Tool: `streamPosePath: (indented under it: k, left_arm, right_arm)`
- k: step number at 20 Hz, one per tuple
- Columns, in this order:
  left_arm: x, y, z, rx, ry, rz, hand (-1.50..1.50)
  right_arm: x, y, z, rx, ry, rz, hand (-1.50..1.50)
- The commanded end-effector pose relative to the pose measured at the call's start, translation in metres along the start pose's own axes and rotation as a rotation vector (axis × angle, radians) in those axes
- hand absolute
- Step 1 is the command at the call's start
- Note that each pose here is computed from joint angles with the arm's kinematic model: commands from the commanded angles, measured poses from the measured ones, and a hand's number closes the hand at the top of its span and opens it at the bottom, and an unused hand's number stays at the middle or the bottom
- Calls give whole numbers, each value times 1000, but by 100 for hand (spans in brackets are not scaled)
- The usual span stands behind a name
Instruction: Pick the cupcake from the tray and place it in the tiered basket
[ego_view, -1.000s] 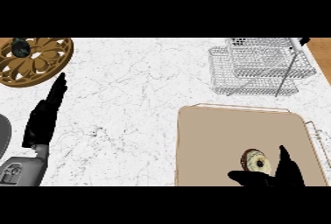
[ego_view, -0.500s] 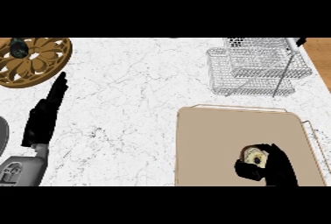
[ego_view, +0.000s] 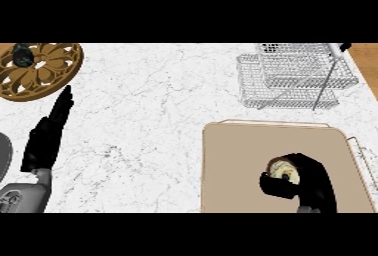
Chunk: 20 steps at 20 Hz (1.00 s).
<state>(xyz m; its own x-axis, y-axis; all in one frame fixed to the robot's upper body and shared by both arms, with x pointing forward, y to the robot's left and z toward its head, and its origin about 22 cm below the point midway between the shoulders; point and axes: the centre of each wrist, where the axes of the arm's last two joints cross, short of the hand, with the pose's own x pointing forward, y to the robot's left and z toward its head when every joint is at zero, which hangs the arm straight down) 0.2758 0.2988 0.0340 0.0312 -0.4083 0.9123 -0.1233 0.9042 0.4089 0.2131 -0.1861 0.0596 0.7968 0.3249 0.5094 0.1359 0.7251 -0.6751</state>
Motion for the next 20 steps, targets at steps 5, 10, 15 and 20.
streamPosePath:
  k: [5,10,15,20]
  left_arm:
    - [19,-26,-11,-87,-71,9,0]
    - [12,-16,-12,-35,-21,-12,0]
    - [2,-9,-9,-28,-4,-3,0]
    - [0,7,-1,-9,-14,2,0]
  right_arm:
    - [70,67,75,111,-673,398,150]
    - [119,73,117,36,-877,179,150]
    - [161,37,153,-159,-991,65,150]
    - [198,7,171,-302,-1021,30,150]
